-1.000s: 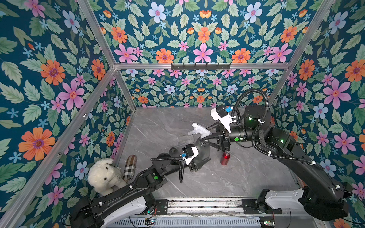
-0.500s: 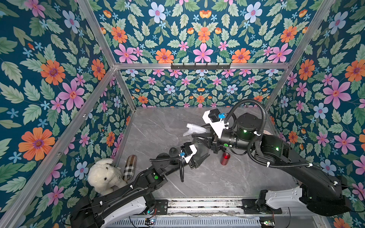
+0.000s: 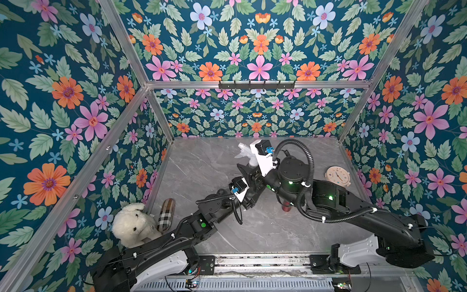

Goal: Attach spray nozzles to spray bottles
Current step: Screw the spray nozzle on the spray bottle.

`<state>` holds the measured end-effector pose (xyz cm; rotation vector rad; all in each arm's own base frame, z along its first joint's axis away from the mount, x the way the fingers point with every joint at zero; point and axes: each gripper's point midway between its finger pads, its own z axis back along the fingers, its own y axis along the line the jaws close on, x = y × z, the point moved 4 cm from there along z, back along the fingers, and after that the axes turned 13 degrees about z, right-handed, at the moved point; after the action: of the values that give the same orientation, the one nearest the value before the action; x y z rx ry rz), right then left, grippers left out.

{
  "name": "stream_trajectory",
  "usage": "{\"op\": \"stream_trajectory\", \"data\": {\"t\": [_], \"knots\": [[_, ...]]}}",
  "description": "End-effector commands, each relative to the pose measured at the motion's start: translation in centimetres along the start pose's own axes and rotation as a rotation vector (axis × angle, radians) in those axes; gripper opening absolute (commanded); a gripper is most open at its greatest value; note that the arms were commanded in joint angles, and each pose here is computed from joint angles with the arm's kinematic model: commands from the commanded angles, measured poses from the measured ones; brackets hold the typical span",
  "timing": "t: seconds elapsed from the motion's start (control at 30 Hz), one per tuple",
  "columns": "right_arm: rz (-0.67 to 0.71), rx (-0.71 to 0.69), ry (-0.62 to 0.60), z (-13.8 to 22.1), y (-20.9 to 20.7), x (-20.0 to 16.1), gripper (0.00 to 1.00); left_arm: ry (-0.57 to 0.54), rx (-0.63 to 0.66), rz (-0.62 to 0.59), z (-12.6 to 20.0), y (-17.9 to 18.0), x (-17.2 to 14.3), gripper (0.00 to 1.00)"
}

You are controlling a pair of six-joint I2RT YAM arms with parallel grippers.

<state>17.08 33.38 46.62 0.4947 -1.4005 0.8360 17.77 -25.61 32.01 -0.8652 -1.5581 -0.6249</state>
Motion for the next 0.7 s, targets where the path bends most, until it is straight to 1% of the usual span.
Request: {"op": "stream_trajectory", "data": {"t": [0.0,0.13,0.23,0.33,0.4,0.5,0.67], "knots": [[0.072,0.230,-0.046,3.0,1.8,0.9,0.65,-0.040,0.011,0.007,0.2,0.2,0.9,0.00],[0.045,0.374,-0.127,6.8,0.8,1.8,0.67,-0.045,-0.016,0.012,0.5,-0.2,1.0,0.00],[0.019,0.534,-0.161,8.8,0.1,1.4,0.67,-0.040,-0.083,0.012,0.9,-1.0,1.0,0.00],[-0.007,0.691,-0.158,9.1,-1.1,1.0,0.64,-0.032,-0.183,0.017,1.3,-2.2,1.0,0.00],[-0.009,0.737,-0.151,8.9,-1.9,0.8,0.62,-0.027,-0.263,0.026,1.7,-3.2,1.2,0.00],[-0.032,0.795,-0.147,8.6,-3.2,0.6,0.60,-0.023,-0.347,0.048,2.4,-4.1,1.3,0.00],[-0.057,0.919,-0.137,7.8,-3.0,0.5,0.57,-0.009,-0.399,0.087,2.6,-4.2,1.2,0.00]]}}
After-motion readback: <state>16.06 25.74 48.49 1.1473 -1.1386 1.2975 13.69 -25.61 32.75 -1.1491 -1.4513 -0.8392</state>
